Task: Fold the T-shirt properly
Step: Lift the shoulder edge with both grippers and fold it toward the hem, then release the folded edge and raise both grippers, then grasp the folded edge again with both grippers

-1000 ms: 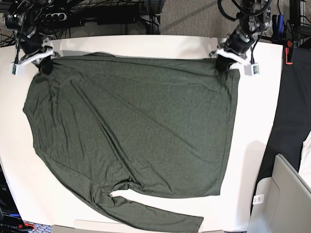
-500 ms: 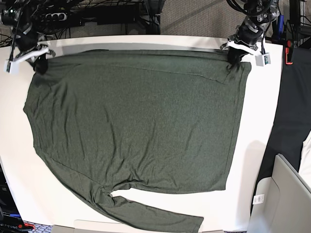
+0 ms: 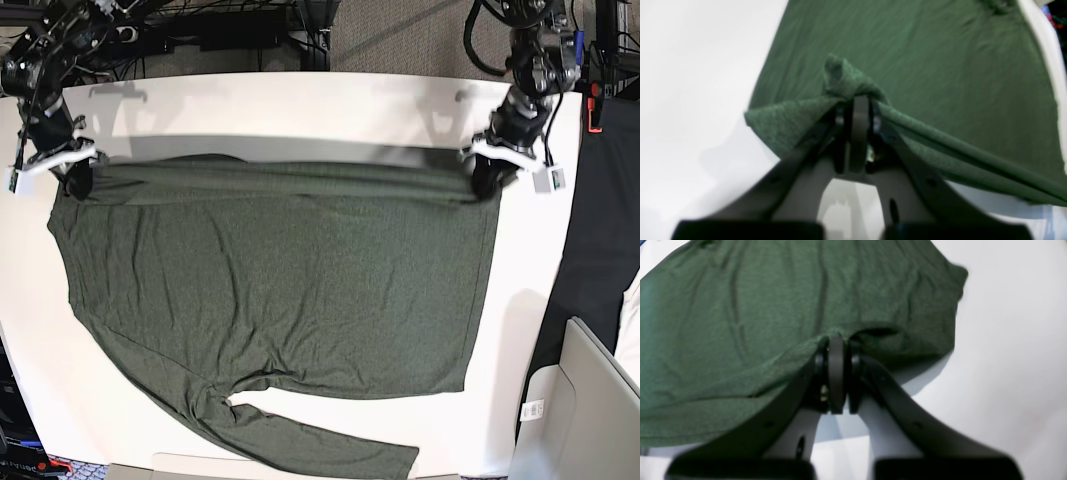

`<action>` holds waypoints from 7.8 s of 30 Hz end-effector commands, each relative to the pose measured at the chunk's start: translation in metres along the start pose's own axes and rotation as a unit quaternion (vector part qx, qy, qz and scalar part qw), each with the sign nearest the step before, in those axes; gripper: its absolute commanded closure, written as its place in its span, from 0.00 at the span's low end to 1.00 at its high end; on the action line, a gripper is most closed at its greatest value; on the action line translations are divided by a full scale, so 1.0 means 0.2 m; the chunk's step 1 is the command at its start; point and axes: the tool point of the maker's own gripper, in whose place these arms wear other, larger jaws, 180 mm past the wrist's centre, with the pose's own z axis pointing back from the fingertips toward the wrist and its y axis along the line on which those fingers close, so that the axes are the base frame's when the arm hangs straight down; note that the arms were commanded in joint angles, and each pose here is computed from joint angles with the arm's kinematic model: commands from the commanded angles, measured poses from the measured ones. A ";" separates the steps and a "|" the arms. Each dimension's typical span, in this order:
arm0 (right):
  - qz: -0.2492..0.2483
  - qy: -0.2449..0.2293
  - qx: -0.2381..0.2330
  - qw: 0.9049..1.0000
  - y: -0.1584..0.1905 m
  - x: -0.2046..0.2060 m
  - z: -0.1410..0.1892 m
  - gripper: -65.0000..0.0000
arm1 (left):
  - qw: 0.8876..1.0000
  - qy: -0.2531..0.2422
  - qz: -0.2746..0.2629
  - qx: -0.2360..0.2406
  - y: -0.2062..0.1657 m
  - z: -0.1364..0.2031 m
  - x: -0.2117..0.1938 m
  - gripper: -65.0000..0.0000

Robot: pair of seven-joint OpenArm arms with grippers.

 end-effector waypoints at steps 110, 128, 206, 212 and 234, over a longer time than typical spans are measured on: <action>-0.074 -0.047 0.058 0.994 0.01 0.09 -0.11 0.75 | 0.982 0.093 0.162 -0.033 0.05 -0.19 -0.21 0.51; -0.091 -0.057 0.024 0.994 -0.12 0.09 -0.04 0.75 | 0.976 0.098 0.195 -0.021 0.10 -0.38 -0.18 0.60; -0.122 -0.024 0.005 0.992 -0.17 -0.01 -0.26 1.00 | 0.989 0.073 0.124 -0.033 0.09 -0.19 -0.06 1.00; -0.103 -0.027 -0.004 0.994 -0.19 -0.03 -0.15 1.00 | 0.989 0.085 0.120 -0.024 0.11 -0.14 -0.11 1.00; -0.162 -0.003 -0.011 0.987 -0.32 -0.31 0.12 1.00 | 0.988 0.099 0.116 0.034 0.30 0.16 -0.24 1.00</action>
